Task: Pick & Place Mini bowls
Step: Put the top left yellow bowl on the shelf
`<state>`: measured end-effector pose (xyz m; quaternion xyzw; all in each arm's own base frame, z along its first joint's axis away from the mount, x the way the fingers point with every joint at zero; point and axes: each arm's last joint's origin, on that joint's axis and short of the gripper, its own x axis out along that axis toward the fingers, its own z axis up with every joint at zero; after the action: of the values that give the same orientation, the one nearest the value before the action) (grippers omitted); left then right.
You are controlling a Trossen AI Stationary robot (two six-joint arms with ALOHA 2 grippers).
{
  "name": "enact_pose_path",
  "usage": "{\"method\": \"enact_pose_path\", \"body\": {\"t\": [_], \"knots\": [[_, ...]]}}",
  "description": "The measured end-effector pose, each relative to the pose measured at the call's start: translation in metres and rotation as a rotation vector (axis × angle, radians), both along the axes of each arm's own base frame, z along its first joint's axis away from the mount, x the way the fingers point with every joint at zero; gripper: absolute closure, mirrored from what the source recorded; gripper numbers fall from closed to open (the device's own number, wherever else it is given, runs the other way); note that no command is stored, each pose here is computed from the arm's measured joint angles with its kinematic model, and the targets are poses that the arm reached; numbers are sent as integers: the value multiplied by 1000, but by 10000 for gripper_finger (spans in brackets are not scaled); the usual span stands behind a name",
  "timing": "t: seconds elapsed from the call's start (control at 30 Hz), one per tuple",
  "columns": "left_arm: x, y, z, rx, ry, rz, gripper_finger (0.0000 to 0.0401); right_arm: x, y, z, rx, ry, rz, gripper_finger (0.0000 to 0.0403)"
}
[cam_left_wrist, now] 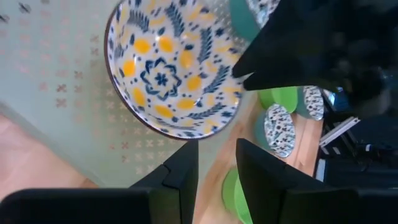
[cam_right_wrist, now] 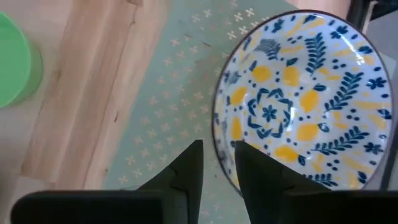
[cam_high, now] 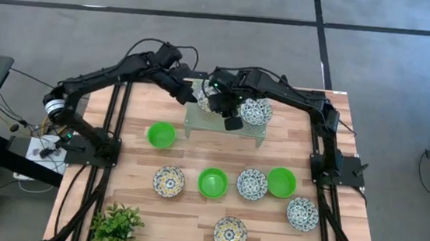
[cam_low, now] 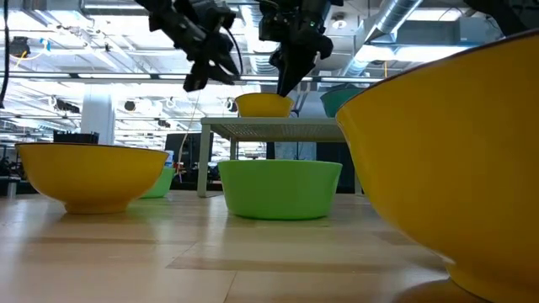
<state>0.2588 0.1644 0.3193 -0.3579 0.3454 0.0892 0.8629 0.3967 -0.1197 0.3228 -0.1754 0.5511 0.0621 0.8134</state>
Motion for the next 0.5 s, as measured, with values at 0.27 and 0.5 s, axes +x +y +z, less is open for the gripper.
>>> {"method": "enact_pose_path", "body": {"t": [0.27, 0.5], "knots": [[-30, -21, 40, 85, -118, 6, 293, 0, 2, -1, 15, 7, -15, 333], [-64, -45, 75, 173, -241, 8, 293, 3, 1, -11, 8, 4, -4, 320]]}}
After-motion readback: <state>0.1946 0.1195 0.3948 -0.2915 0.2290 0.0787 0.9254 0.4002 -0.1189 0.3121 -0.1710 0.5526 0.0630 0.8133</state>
